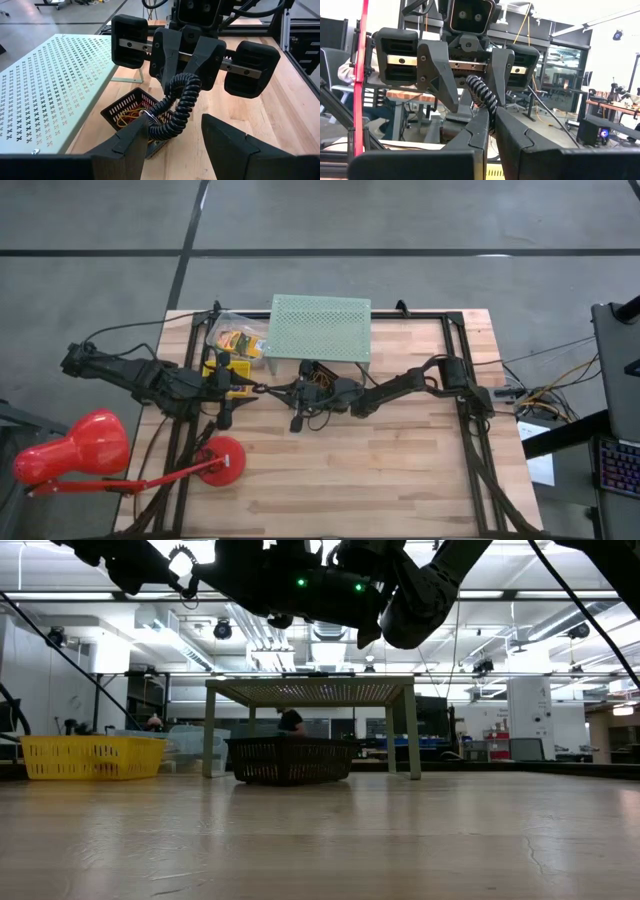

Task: Pick & Place Office Desk Supplies
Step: Put the black spring rubber band into the yellow bin

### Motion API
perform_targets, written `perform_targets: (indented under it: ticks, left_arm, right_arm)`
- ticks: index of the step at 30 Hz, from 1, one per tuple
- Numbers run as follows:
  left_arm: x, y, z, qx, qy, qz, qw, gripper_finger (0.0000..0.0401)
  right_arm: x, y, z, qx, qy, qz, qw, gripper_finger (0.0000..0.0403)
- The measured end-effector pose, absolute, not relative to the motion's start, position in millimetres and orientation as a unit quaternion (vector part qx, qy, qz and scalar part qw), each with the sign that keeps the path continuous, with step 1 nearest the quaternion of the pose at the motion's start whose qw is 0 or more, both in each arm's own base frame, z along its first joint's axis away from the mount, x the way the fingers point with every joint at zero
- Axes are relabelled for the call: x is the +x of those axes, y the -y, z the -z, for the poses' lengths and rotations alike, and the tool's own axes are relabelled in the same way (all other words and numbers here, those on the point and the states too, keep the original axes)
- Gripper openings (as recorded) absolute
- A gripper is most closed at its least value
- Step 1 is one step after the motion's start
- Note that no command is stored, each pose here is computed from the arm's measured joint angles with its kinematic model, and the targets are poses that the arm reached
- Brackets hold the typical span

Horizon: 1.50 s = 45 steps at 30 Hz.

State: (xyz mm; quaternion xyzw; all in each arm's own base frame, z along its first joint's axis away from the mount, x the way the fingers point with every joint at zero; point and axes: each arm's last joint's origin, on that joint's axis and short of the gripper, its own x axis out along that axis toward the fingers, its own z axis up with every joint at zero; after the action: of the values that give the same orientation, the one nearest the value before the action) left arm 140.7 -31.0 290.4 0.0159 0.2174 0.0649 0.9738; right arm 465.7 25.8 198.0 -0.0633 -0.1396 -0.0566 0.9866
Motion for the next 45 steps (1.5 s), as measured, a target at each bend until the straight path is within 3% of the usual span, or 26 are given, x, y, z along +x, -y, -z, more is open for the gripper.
perform_targets:
  ticks: [8, 24, 45]
  left_arm:
    - [141.1, 31.0, -291.0, 0.015, -0.214, -0.067, 0.974, 0.0171]
    - [141.0, 31.0, -290.9, 0.018, -0.215, -0.068, 0.974, 0.0011]
    - [141.0, 31.0, -290.8, 0.018, -0.215, -0.068, 0.974, 0.0017]
  right_arm:
    - [465.7, -25.8, -198.0, -0.063, 0.14, 0.057, 0.987, 0.0022]
    - [465.7, -25.8, -198.0, -0.062, 0.14, 0.056, 0.987, 0.0022]
    - [465.6, -28.7, -197.9, -0.111, 0.137, 0.056, 0.983, 0.0035]
